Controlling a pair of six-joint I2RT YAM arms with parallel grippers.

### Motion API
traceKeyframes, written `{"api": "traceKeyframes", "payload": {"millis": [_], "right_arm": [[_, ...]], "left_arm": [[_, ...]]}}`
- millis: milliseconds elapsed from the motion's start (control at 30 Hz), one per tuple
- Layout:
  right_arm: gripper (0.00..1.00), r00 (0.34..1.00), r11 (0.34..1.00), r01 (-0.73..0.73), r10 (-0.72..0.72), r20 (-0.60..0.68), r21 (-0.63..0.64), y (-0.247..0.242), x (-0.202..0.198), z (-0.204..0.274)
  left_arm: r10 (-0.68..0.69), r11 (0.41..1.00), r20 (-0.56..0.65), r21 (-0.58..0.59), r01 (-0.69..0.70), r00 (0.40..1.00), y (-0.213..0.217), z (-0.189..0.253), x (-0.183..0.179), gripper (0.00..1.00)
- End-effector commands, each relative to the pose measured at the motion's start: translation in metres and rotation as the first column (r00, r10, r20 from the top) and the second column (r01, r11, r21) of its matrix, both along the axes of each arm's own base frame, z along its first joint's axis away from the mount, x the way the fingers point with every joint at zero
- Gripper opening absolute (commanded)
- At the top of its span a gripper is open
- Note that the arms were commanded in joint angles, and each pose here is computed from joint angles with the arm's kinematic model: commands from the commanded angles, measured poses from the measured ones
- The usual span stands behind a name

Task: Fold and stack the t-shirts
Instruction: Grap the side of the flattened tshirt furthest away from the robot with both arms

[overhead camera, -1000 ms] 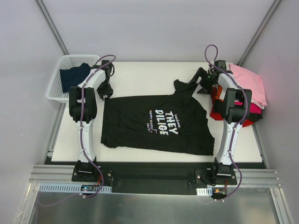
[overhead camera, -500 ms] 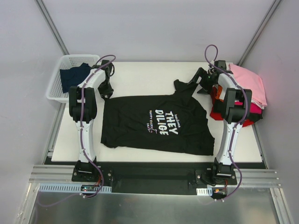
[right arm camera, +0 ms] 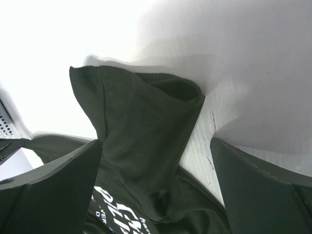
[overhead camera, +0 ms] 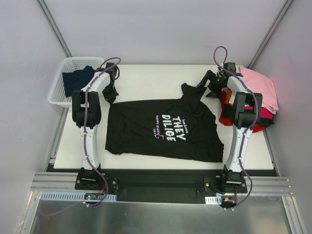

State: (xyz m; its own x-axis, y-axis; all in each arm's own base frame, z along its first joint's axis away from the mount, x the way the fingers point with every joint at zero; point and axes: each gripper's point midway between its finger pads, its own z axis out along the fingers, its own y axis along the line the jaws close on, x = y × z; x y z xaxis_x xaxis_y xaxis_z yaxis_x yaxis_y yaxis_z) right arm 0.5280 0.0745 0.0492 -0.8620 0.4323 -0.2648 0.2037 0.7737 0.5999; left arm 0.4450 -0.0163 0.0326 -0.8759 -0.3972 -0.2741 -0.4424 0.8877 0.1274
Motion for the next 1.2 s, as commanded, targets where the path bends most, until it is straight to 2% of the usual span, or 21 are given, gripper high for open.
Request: {"api": "traceKeyframes", "payload": {"millis": [0, 433, 633, 833, 933, 967, 1033, 1067, 1167], "right_arm": [[0.97, 0.998, 0.998, 0.055, -0.056, -0.019, -0.043, -0.019, 0.01, -0.01], [0.99, 0.997, 0.996, 0.079, -0.079, -0.002, -0.035, -0.027, 0.028, -0.017], [0.88, 0.993, 0.993, 0.115, -0.115, -0.011, 0.01, -0.021, 0.032, -0.018], [0.71, 0.992, 0.992, 0.124, -0.124, -0.005, 0.01, -0.018, 0.036, -0.017], [0.52, 0.992, 0.992, 0.127, -0.127, -0.005, 0.004, -0.018, 0.036, -0.017], [0.34, 0.992, 0.992, 0.126, -0.126, -0.004, 0.0, -0.017, 0.035, -0.017], [0.16, 0.991, 0.991, 0.134, -0.134, -0.002, -0.01, -0.02, 0.035, -0.016], [0.02, 0.991, 0.991, 0.136, -0.136, -0.005, -0.014, -0.021, 0.035, -0.018], [0.01, 0.991, 0.991, 0.134, -0.134, 0.001, -0.018, -0.02, 0.033, -0.013]], "left_arm": [[-0.01, 1.0, 0.077, 0.004, 0.01, 0.997, 0.001, 0.042, 0.007, 0.0], [-0.086, 0.996, 0.089, -0.028, 0.089, 0.992, -0.032, 0.058, -0.012, 0.0], [-0.118, 0.992, 0.087, -0.026, 0.121, 0.989, -0.045, 0.059, -0.015, 0.0], [-0.124, 0.992, 0.064, -0.029, 0.126, 0.99, -0.048, 0.052, -0.021, 0.0], [-0.124, 0.992, 0.053, -0.027, 0.125, 0.991, -0.048, 0.049, -0.024, 0.0], [-0.124, 0.992, 0.049, -0.026, 0.125, 0.991, -0.048, 0.047, -0.025, 0.0], [-0.121, 0.992, 0.041, -0.027, 0.122, 0.992, -0.048, 0.045, -0.028, 0.0], [-0.119, 0.992, 0.041, -0.026, 0.12, 0.992, -0.048, 0.045, -0.028, 0.0], [-0.112, 0.993, 0.033, -0.025, 0.113, 0.993, -0.047, 0.044, -0.032, 0.0]]}}
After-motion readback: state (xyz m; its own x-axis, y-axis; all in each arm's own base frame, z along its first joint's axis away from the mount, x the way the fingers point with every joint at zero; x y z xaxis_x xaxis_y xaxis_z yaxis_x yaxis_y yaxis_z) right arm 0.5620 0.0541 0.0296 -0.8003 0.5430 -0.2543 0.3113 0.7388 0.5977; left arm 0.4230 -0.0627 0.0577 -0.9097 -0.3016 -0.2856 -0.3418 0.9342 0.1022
